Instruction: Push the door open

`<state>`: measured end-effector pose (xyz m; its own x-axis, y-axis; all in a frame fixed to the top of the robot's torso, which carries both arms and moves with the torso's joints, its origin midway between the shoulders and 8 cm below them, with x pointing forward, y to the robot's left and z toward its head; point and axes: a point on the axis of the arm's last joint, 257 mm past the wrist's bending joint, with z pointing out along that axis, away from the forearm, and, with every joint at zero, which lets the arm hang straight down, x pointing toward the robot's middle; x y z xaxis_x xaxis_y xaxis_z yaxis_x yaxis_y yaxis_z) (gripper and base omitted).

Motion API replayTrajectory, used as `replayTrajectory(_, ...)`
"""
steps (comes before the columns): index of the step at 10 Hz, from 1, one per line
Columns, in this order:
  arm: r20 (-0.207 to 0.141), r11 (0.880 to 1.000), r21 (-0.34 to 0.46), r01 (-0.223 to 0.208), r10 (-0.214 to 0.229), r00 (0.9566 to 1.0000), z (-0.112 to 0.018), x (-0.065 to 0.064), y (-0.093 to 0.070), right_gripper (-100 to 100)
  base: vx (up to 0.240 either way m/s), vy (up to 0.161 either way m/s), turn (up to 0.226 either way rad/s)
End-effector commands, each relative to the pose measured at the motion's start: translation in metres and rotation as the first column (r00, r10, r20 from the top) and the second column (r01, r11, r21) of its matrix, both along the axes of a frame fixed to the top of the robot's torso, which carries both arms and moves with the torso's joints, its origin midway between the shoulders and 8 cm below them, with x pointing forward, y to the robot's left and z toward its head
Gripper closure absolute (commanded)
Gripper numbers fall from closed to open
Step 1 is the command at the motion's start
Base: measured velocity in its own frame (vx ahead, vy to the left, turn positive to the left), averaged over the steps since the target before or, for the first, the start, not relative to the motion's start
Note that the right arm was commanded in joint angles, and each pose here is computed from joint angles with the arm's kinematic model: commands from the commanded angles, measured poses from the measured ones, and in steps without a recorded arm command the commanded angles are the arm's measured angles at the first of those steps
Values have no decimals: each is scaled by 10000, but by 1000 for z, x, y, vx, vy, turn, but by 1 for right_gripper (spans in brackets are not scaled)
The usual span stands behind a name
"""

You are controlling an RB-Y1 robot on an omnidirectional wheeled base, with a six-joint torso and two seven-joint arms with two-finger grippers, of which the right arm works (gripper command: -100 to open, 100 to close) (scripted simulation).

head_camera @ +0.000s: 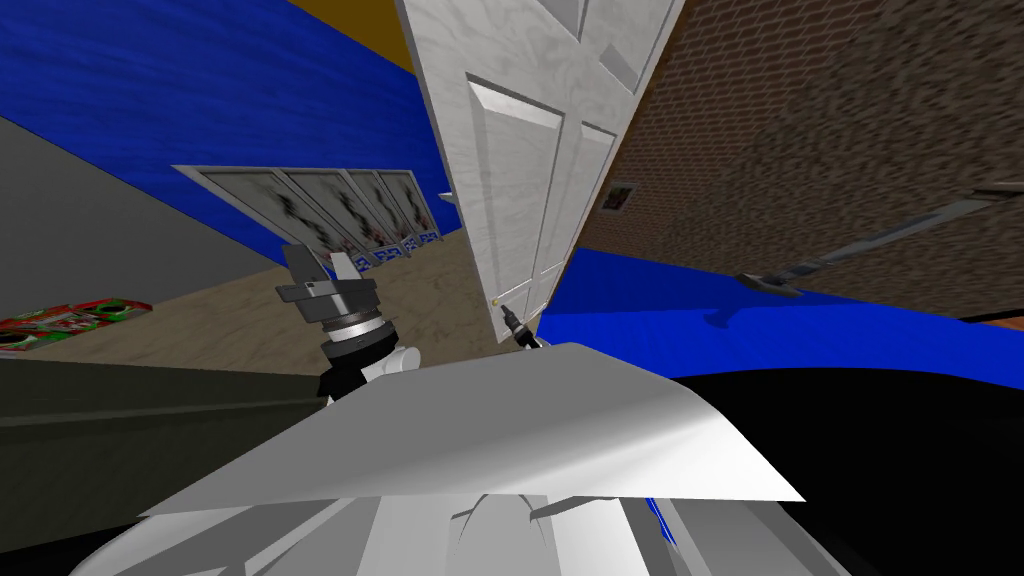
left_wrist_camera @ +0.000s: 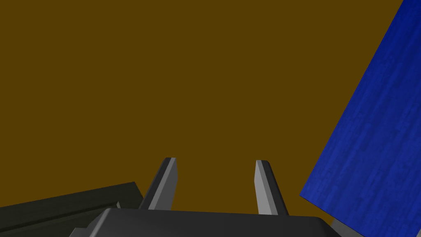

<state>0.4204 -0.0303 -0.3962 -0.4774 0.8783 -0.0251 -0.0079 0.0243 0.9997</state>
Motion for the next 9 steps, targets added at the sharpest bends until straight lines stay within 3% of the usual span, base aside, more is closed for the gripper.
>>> replayTrajectory(1, 47, 10000, 11, 41, -41, 10000, 1, 1, -1, -100, 216, 109, 31)
replayTrajectory(4, 79, 9999, 73, 71, -72, 9999, 3, 1, 1, -100, 164, 88, 16)
replayTrajectory(5, 79, 9999, 73, 71, -72, 9999, 3, 1, 1, 100, -16, -6, -5)
replayTrajectory(9, 79, 9999, 73, 71, -72, 9999, 3, 1, 1, 100, -20, -11, 2)
